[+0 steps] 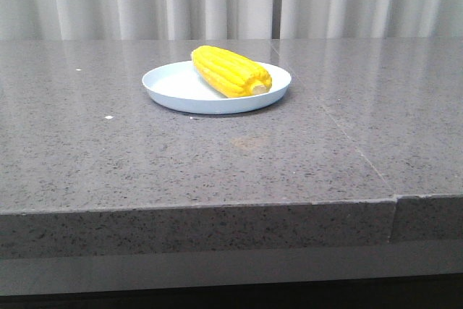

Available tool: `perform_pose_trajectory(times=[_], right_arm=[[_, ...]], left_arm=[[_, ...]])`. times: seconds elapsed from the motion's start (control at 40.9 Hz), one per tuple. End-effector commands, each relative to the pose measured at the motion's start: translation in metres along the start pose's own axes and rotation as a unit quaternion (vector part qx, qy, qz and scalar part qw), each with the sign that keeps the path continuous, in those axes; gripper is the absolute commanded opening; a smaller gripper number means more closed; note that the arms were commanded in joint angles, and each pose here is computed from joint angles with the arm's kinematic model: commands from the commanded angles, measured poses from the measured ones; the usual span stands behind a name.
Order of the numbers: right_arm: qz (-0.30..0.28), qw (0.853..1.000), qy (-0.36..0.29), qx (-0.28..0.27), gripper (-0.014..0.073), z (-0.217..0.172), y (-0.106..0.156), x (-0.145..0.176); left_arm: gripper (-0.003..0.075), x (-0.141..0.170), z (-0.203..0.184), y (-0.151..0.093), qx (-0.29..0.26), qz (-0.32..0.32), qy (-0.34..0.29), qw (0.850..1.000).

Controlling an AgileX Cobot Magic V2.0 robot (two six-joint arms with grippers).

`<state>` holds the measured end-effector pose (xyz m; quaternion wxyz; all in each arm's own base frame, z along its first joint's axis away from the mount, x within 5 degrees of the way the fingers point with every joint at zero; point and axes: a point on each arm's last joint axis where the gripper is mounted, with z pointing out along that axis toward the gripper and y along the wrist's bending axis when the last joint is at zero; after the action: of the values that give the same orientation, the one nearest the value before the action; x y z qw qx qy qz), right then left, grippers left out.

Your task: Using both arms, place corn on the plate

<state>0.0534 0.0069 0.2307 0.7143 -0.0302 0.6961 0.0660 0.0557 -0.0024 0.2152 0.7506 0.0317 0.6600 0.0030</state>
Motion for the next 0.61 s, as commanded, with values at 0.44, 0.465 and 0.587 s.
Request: perform_pose_trajectory(times=[0.44,0.465,0.587], right_arm=[[0.044,0.996,-0.072,0.029,-0.0067,-0.001,-0.004,0.013],[0.044,0.996,-0.072,0.03,-0.0067,-0.001,-0.004,0.013],[0.044,0.996,-0.072,0.03,-0.0067,-0.001,-0.004,0.013]], left_arm=[[-0.002,-0.008,-0.002,0.001,-0.005,-0.005,-0.051,0.999],[-0.002,-0.008,-0.002,0.001,-0.005,-0.005,-0.051,0.999],[-0.002,-0.008,-0.002,0.001,-0.005,-0.005,-0.051,0.999]])
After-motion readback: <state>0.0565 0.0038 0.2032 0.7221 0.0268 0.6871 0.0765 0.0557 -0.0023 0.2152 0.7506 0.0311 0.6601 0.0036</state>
